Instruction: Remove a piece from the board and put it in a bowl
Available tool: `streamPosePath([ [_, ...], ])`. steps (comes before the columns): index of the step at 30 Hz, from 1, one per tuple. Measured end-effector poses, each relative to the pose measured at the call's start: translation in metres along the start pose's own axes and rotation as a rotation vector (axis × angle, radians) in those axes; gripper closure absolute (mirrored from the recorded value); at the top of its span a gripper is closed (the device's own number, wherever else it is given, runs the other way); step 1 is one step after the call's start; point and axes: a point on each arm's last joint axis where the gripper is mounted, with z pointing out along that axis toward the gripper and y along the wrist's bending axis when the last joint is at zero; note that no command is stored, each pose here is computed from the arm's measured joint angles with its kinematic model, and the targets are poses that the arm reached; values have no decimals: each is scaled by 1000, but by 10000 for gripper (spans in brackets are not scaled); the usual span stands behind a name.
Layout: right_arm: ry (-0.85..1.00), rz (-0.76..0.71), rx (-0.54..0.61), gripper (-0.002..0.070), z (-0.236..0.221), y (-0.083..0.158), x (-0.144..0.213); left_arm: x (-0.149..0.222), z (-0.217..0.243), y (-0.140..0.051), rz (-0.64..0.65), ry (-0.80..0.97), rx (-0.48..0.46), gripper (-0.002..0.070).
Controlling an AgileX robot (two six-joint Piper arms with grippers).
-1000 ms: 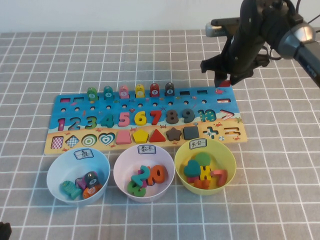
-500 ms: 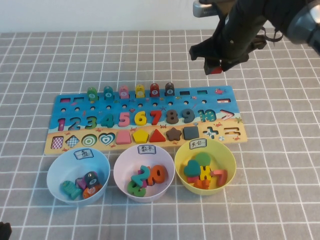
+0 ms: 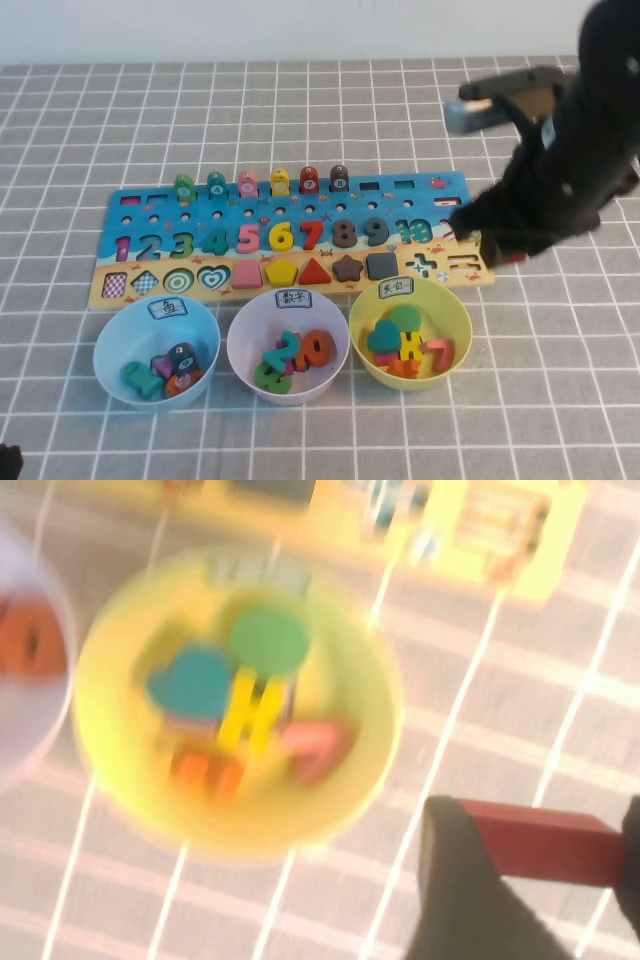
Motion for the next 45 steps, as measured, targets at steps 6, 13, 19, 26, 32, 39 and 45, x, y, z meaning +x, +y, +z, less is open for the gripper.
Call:
streamPosePath([
  [6, -23, -30, -71, 395, 5, 17, 38, 0, 0, 0, 0, 0, 0, 680],
  [13, -102, -8, -145, 395, 45, 27, 53, 0, 0, 0, 0, 0, 0, 679],
  [19, -241, -85, -184, 395, 65, 40, 62, 0, 0, 0, 0, 0, 0, 679],
  [26, -285, -130, -196, 395, 75, 46, 71, 0, 0, 0, 0, 0, 0, 679],
  [32, -271, -133, -191, 395, 77, 45, 75, 0, 0, 0, 0, 0, 0, 680],
  [39, -266, -133, -190, 395, 78, 45, 75, 0, 0, 0, 0, 0, 0, 680],
  [45, -224, -117, -189, 395, 91, 46, 76, 0, 0, 0, 0, 0, 0, 680],
])
